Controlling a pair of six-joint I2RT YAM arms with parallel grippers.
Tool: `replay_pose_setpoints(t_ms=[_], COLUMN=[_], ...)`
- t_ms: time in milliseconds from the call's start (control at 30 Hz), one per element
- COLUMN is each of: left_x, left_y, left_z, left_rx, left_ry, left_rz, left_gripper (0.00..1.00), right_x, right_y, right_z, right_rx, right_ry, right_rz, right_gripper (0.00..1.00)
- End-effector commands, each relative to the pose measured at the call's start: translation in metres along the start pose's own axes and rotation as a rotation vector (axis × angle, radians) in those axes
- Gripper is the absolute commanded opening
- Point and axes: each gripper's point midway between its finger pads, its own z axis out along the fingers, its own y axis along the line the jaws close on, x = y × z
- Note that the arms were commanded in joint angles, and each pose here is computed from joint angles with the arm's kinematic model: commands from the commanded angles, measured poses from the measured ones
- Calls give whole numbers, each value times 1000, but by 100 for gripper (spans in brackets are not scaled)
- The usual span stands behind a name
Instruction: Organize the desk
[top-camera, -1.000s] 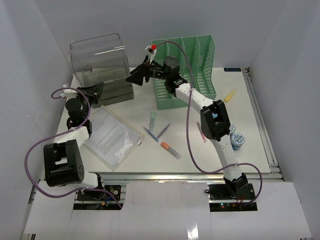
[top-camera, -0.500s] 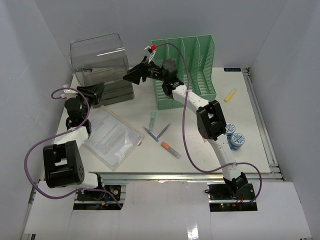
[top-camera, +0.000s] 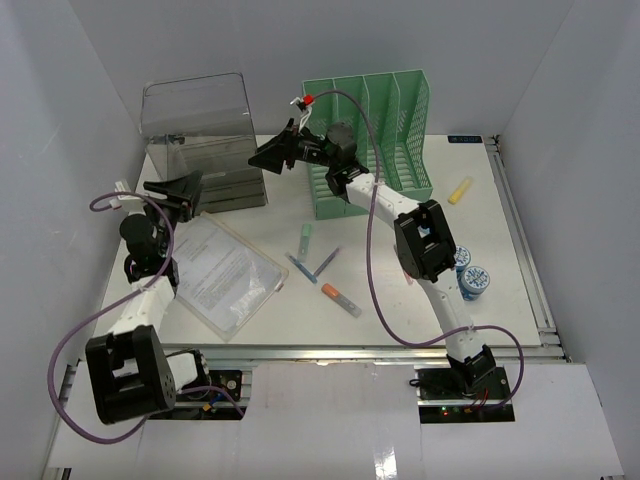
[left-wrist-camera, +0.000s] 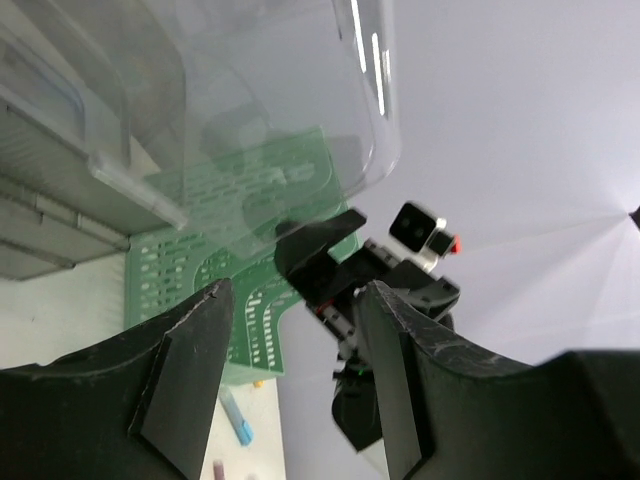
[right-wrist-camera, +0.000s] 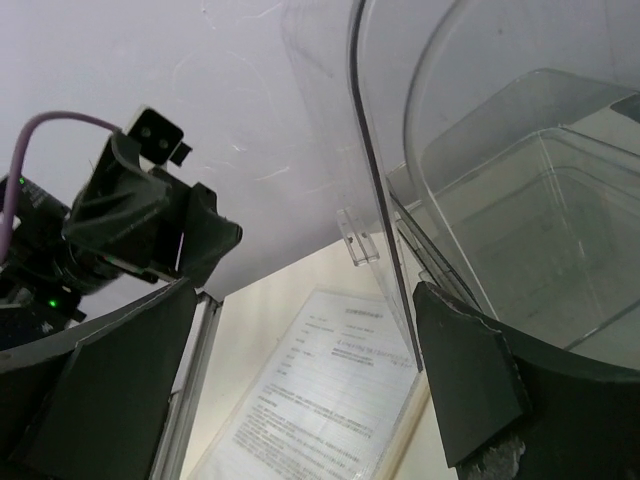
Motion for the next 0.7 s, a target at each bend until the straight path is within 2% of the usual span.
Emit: replay_pose_setpoints(t_ms=[0, 200, 367, 500, 567, 667], left_x=[14, 22, 14, 7, 7, -1], left_y=[25, 69, 73, 62, 76, 82], left_z=[-32, -49, -33, -15, -4, 6], left_rx=[-50, -151, -123, -38, -51, -45], left_ry=[-11, -40, -61, -53, -37, -72], left_rz=[23, 0, 30, 113, 137, 143], left_gripper=[63, 53, 56, 58, 57, 55], right_x=[-58, -70, -72, -76, -80, -84], right_y=[76, 93, 100, 105, 109, 113], right_z=[2, 0, -2, -4, -4, -5], right_rx=[-146, -169, -176, -182, -185, -192], right_ry=[-78, -97, -105, -114, -122, -127], right_rz=[-118, -104, -64, -52, -47, -48], right_gripper=[95, 94, 93, 93, 93, 93])
